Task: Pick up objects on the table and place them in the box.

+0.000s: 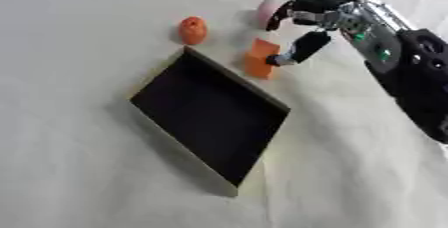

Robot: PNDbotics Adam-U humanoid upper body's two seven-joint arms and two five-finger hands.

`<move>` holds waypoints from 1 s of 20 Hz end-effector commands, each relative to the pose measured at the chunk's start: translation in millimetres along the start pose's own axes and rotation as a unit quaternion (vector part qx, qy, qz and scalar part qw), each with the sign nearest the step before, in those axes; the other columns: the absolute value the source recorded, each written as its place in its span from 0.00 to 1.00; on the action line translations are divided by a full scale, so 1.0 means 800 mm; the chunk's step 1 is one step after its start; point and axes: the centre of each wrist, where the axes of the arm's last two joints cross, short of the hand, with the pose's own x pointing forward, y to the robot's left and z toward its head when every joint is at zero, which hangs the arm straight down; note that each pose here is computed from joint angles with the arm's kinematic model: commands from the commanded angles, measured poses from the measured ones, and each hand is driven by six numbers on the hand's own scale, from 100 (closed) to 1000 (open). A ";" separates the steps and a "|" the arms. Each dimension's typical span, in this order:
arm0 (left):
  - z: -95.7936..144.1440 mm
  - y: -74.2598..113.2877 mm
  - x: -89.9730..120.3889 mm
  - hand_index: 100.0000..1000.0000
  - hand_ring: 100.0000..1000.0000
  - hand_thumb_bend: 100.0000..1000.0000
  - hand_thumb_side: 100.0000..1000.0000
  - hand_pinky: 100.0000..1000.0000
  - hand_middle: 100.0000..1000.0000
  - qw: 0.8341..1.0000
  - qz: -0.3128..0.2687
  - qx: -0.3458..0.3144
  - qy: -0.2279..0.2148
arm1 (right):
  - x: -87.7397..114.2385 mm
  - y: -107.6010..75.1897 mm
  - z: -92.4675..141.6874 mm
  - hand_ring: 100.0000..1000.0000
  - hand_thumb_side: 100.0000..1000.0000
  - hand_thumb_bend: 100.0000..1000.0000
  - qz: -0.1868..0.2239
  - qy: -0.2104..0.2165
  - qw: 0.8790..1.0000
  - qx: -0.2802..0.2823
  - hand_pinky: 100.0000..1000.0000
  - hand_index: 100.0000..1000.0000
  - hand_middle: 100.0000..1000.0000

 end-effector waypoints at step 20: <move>-0.008 0.002 0.008 0.60 0.56 0.00 0.93 0.56 0.69 1.000 -0.004 -0.009 -0.017 | 0.027 -0.055 0.051 0.89 0.58 0.19 -0.022 -0.020 0.998 -0.057 0.91 0.82 0.70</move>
